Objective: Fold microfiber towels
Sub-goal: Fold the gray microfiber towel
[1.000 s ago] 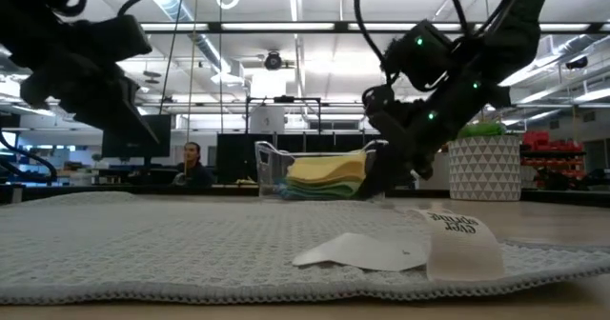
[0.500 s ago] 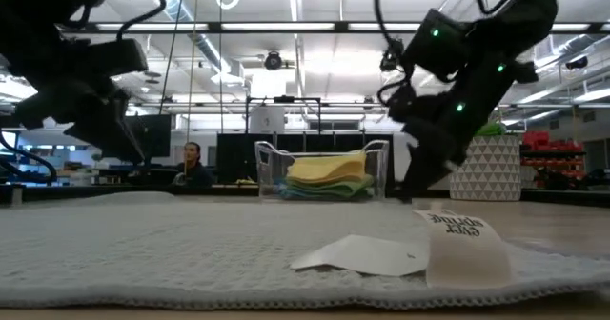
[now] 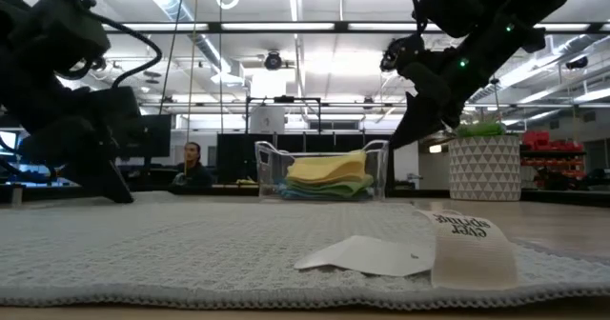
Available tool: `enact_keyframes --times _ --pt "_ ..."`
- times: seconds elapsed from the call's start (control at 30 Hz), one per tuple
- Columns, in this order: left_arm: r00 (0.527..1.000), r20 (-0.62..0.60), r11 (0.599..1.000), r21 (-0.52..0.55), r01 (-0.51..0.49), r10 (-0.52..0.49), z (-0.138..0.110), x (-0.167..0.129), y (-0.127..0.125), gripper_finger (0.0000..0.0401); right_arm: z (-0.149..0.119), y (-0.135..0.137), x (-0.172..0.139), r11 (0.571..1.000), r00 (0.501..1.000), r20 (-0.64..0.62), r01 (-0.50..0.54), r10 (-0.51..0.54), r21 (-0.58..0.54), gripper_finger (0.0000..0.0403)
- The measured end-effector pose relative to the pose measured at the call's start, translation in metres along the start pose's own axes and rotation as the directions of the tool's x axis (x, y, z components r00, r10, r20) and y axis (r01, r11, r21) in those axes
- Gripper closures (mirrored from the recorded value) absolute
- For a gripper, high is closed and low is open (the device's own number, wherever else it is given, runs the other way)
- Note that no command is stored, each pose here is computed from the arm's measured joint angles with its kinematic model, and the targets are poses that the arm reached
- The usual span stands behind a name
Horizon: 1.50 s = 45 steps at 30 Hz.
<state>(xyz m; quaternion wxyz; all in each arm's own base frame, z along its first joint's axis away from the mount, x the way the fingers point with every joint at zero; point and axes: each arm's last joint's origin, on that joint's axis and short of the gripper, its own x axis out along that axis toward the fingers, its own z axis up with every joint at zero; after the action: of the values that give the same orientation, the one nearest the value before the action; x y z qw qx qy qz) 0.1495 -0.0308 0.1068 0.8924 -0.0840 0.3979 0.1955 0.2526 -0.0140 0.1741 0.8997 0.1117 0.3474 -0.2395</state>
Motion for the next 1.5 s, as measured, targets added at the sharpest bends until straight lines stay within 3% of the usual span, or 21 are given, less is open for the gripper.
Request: enact_keyframes --times 0.17,0.3,0.4,0.47,0.6,0.9,1.17,1.27,1.4,1.5 --pt "0.996 0.01 0.995 -0.024 0.094 -0.094 -0.005 0.001 -0.008 0.0395 0.001 0.001 0.002 1.0 1.0 0.019 -0.008 0.008 0.0 0.04" --pt "0.979 0.029 0.98 0.025 0.199 -0.2 -0.002 0.002 -0.022 0.0392 0.002 0.003 0.002 1.0 0.999 0.029 -0.014 0.014 0.0 0.04" --pt "0.974 0.015 0.97 0.096 0.222 -0.224 0.007 0.001 -0.034 0.0388 0.002 0.008 0.0 0.999 0.998 0.049 -0.042 0.042 -0.007 0.04" --pt "0.984 0.012 0.976 0.133 0.175 -0.178 0.014 -0.001 -0.038 0.0387 0.001 0.013 -0.002 0.998 0.997 0.055 -0.062 0.062 -0.018 0.04" --pt "0.999 0.027 0.986 0.165 -0.037 0.033 0.035 -0.009 -0.036 0.0387 -0.002 0.023 -0.005 0.995 0.994 0.058 -0.093 0.096 -0.042 0.04" --pt "0.976 -0.118 0.961 0.23 -0.153 0.183 0.066 -0.021 -0.023 0.0314 -0.003 0.037 -0.01 0.986 0.983 0.096 -0.15 0.156 -0.067 0.04" --pt "0.939 -0.323 0.989 0.125 -0.078 0.115 0.06 0.0 0.016 0.0181 -0.002 0.039 -0.011 0.984 0.979 0.112 -0.162 0.17 -0.075 0.04" --pt "0.925 -0.372 0.996 0.075 -0.054 0.078 0.058 0.005 0.029 0.0149 -0.002 0.039 -0.011 0.984 0.979 0.112 -0.162 0.17 -0.075 0.04" --pt "0.918 -0.39 0.997 -0.028 0.067 -0.073 0.052 0.011 0.035 0.0151 -0.002 0.039 -0.011 0.984 0.979 0.112 -0.161 0.169 -0.078 0.04" --pt "0.92 -0.383 0.997 -0.04 0.073 -0.082 0.05 0.013 0.036 0.019 -0.002 0.039 -0.011 0.984 0.979 0.112 -0.162 0.17 -0.078 0.04"
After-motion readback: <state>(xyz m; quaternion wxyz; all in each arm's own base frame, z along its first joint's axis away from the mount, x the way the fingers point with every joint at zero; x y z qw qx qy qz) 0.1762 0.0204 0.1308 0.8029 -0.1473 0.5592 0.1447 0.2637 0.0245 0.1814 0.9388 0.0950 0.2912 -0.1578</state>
